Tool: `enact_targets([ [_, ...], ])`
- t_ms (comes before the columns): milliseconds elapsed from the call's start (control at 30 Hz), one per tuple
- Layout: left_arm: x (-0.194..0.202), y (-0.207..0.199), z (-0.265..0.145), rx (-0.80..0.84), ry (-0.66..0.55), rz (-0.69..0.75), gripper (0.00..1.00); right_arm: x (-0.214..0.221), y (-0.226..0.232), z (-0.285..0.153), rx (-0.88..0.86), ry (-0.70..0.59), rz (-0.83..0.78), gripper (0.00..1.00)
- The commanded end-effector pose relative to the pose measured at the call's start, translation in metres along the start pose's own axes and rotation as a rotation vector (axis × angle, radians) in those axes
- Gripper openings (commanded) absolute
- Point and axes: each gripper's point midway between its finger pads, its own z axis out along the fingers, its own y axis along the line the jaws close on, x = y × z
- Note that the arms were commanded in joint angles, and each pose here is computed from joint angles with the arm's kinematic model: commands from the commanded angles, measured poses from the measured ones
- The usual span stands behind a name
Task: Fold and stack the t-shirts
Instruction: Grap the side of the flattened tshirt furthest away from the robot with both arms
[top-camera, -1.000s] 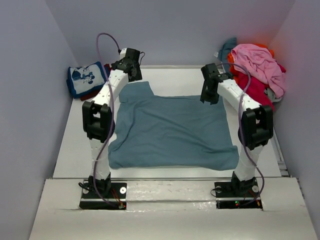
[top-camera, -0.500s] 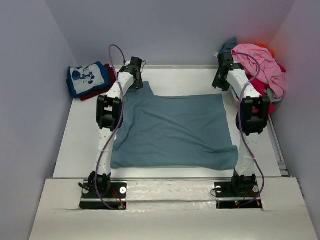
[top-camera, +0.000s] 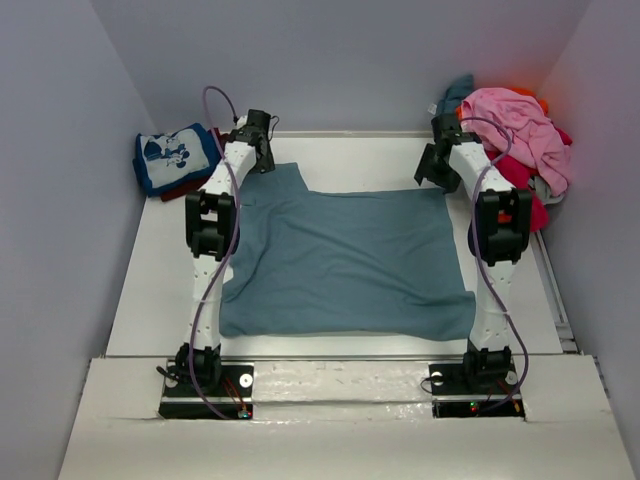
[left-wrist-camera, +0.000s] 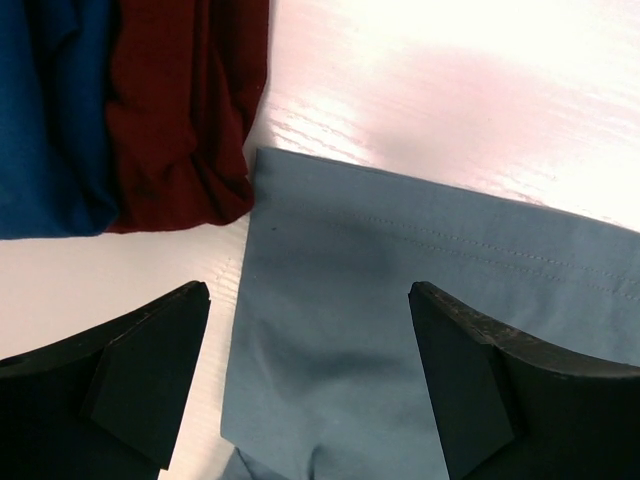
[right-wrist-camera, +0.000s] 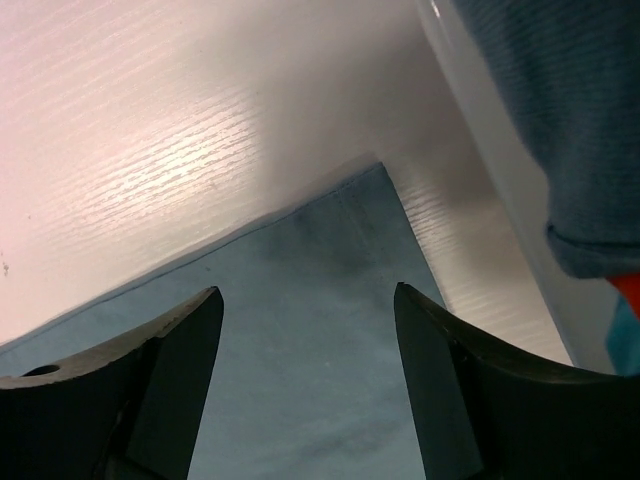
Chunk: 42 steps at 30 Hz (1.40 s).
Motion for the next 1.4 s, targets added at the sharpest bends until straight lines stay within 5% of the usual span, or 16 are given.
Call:
enact_targets([
  [0, 0.009, 0.000, -0.001, -0.008, 0.015, 0.023, 0.94, 0.007, -0.004, 0.009, 0.009, 0.036, 0.001, 0.76],
  [967, 0.050, -0.023, 0.008, 0.148, 0.169, 0.050, 0.98, 0.055, 0.006, 0.034, -0.049, 0.209, 0.000, 0.77],
  [1367, -0.005, -0.020, -0.025, 0.161, 0.009, -0.024, 0.98, 0.045, 0.011, 0.021, -0.085, 0.186, -0.008, 0.77],
])
